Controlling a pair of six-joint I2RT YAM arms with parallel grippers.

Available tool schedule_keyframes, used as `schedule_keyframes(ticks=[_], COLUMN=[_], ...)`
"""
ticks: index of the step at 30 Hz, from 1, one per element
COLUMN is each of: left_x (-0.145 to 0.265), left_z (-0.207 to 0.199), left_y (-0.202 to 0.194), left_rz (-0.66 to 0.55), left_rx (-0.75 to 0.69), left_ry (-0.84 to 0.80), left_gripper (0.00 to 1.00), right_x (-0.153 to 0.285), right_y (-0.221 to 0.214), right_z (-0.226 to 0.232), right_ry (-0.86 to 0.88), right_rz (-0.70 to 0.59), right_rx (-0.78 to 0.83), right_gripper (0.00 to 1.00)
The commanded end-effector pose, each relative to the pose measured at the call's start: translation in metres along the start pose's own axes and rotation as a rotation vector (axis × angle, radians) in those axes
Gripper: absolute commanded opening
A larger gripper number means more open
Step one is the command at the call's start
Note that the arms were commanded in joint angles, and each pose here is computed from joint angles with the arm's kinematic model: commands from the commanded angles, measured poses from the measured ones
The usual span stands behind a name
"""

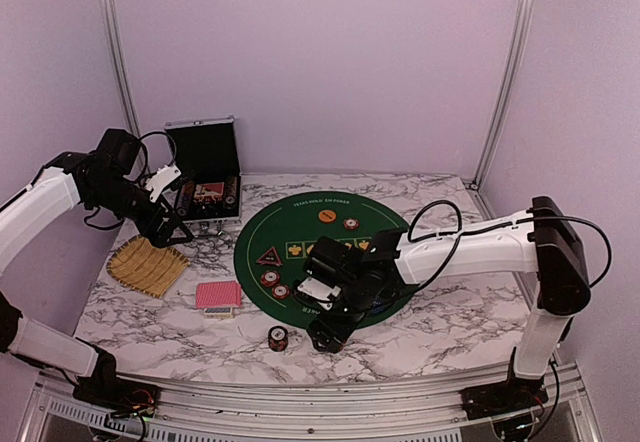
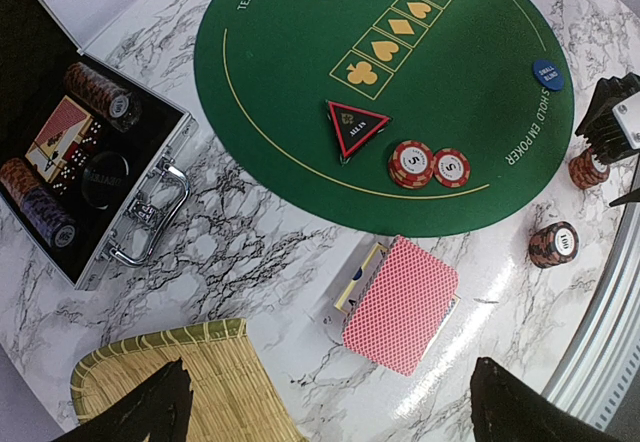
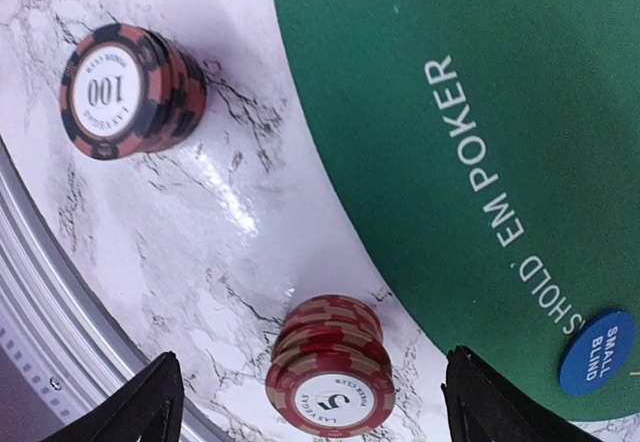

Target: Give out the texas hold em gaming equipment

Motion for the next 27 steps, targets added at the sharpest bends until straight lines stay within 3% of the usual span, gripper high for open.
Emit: schedule_keyframes(ticks=[1, 14, 27], left_x=[0.009, 0.010, 0.009], left_z=[-0.005, -0.005, -0.004], left_y=[0.004, 0.004, 0.005], left_rz=[-0.014, -0.012, -0.010], left_rx=[-0.006, -0.005, -0.006], left_ry=[-0.018, -0.014, -0.012], left_gripper=[0.99, 0.99, 0.99], right_x=[0.003, -0.006, -0.014], right_y=[-0.010, -0.009, -0.014], right_z=[0.001, 0.000, -0.001], right_ry=[-0.002, -0.001, -0.008], right_rz=[0.022, 0.022, 0.045], right_rx=[-0.011, -0.005, -0.002], right_gripper=[0.88, 0.72, 0.65])
Point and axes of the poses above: each gripper's point midway between its finger pads, its own x axis back along the fingers, its own z axis along the line the jaws close on, y = z × x, the point moved 9 cm from there along x, back along the fingers, and after that the axes turned 10 degrees about x, right-handed, at the moved point
